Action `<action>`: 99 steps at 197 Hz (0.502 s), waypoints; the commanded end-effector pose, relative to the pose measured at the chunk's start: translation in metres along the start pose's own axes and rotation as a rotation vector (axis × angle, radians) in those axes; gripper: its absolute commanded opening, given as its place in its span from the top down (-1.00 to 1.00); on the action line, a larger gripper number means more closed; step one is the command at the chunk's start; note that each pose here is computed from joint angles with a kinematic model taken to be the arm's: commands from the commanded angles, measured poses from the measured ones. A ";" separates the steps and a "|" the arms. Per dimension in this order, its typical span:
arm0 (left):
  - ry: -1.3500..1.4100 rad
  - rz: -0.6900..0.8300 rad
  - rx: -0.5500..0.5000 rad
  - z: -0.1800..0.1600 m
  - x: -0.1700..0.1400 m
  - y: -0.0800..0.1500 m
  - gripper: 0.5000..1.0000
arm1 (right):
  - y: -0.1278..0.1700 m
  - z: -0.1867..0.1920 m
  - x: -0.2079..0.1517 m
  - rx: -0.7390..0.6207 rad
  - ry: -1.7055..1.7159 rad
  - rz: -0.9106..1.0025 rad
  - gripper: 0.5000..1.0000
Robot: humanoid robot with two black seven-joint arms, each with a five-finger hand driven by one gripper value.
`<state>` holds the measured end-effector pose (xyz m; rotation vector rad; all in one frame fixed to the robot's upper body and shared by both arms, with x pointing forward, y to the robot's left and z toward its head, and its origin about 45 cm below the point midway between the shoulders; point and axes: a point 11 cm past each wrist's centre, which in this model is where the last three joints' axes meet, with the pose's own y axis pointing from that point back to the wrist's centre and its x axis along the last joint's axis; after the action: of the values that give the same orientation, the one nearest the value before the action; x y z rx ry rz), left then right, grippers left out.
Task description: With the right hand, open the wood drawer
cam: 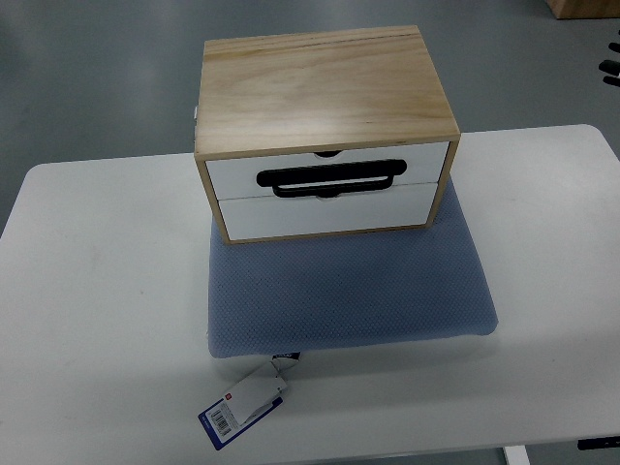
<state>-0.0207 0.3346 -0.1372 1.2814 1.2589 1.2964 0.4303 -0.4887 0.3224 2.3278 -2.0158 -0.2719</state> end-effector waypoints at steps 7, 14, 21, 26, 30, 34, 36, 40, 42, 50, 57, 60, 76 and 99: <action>0.000 0.000 0.001 -0.001 0.000 0.000 -1.00 | 0.001 -0.024 -0.016 0.004 0.048 -0.145 -0.73; 0.000 0.000 0.001 -0.001 0.000 0.000 -1.00 | 0.003 -0.031 -0.021 0.006 0.060 -0.176 -0.73; 0.000 0.000 0.000 0.000 0.000 0.000 -1.00 | 0.003 -0.033 -0.022 0.006 0.064 -0.184 -0.73; 0.000 0.000 0.000 0.000 0.000 0.000 -1.00 | 0.003 -0.043 -0.033 0.004 0.096 -0.226 -0.73; 0.000 0.000 0.001 -0.001 0.000 0.000 -1.00 | 0.002 -0.048 -0.039 0.002 0.117 -0.246 -0.73; 0.000 0.000 0.000 0.000 0.000 0.000 -1.00 | 0.002 -0.051 -0.042 0.003 0.127 -0.257 -0.73; 0.000 0.000 0.001 -0.001 0.000 0.000 -1.00 | 0.002 -0.053 -0.045 0.001 0.141 -0.267 -0.73; 0.000 0.000 0.001 -0.001 0.000 0.000 -1.00 | 0.001 -0.056 -0.048 -0.001 0.157 -0.277 -0.73; 0.000 0.000 0.001 -0.001 0.000 0.000 -1.00 | 0.001 -0.056 -0.048 -0.001 0.157 -0.277 -0.73; 0.000 0.000 0.000 0.000 0.000 0.000 -1.00 | -0.001 -0.073 -0.066 -0.003 0.249 -0.327 -0.73; 0.000 0.000 0.000 0.000 0.000 0.000 -1.00 | -0.003 -0.081 -0.075 -0.003 0.295 -0.353 -0.73; 0.000 0.000 0.000 0.000 0.000 0.000 -1.00 | -0.003 -0.083 -0.079 -0.004 0.308 -0.361 -0.73; 0.000 0.000 0.000 0.000 0.000 0.000 -1.00 | -0.006 -0.100 -0.103 -0.007 0.403 -0.419 -0.73; 0.000 0.000 0.000 0.000 0.000 0.000 -1.00 | -0.007 -0.113 -0.123 -0.009 0.468 -0.466 -0.73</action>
<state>-0.0207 0.3346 -0.1372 1.2813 1.2590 1.2963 0.4391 -0.3907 0.4336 2.5294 -1.3272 0.1761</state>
